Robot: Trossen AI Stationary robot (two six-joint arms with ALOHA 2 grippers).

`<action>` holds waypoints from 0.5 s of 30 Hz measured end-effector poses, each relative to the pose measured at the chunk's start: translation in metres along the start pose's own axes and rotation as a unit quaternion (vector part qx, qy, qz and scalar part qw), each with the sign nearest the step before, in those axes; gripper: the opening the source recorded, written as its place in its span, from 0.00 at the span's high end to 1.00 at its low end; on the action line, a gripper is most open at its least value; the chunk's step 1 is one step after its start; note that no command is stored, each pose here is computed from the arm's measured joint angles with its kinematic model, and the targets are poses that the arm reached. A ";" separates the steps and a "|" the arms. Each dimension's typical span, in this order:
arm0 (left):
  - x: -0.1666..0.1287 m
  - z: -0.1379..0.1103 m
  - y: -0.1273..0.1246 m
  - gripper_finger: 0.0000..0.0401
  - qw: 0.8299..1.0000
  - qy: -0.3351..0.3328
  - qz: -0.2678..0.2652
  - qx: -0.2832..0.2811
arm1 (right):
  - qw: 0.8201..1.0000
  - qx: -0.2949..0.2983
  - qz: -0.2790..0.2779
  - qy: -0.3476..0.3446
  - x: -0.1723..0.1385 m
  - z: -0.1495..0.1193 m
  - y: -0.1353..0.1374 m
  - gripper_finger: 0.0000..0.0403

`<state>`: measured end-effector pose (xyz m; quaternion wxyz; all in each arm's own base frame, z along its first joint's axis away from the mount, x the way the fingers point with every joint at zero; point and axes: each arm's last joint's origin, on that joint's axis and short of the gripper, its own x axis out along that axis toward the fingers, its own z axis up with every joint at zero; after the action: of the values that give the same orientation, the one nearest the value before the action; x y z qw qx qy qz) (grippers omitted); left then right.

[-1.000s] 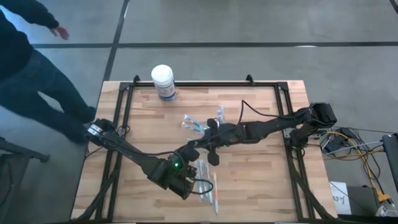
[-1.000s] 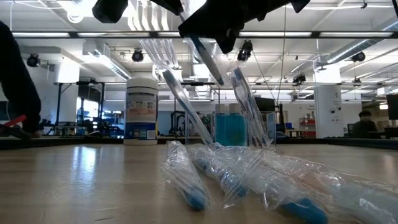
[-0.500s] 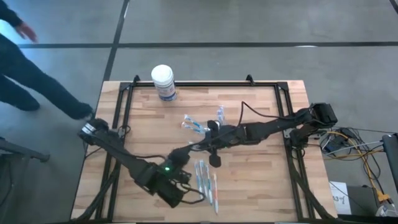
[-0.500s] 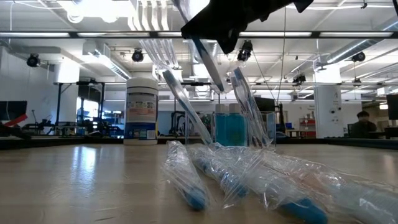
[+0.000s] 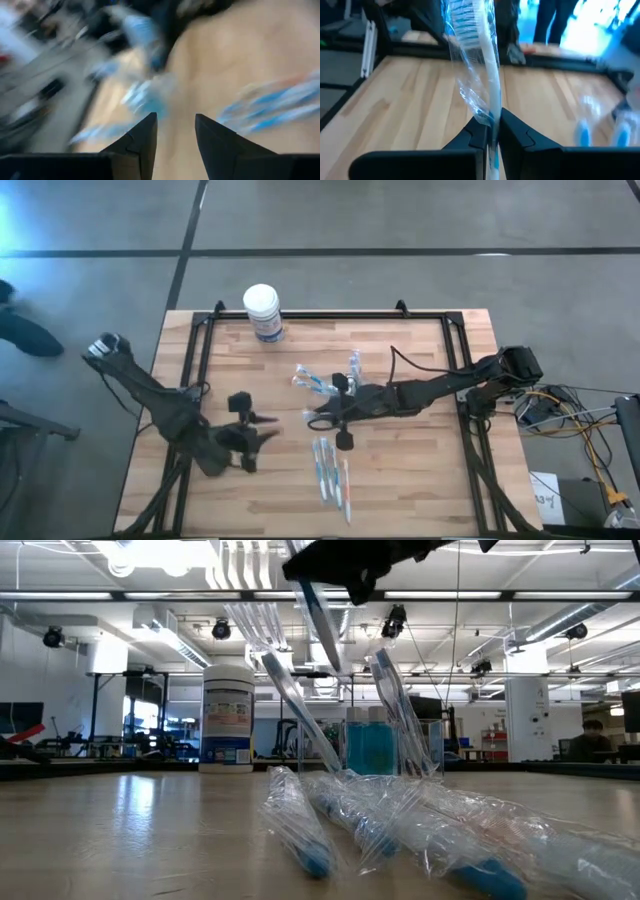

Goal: Pick & Place toothbrushing station
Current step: Put the blue toothbrush into the transparent organizer

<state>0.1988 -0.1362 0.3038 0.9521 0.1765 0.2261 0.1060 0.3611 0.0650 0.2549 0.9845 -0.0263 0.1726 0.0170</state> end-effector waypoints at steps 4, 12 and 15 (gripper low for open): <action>0.005 -0.015 0.005 0.66 0.981 -0.164 -0.060 -0.081 | 0.999 -0.020 0.003 -0.030 0.000 0.005 0.003 0.95; 0.017 -0.045 0.020 0.64 0.965 -0.231 -0.043 -0.117 | 0.998 -0.038 0.006 -0.053 -0.001 0.010 0.008 0.95; 0.022 -0.041 0.022 0.61 0.961 -0.234 -0.054 -0.134 | 0.997 -0.037 0.005 -0.062 -0.001 0.011 0.008 0.95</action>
<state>0.1963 -0.0979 0.2692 0.9976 0.0551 -0.0105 0.0394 0.3636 0.0735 0.2656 0.9915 -0.0605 0.1109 0.0298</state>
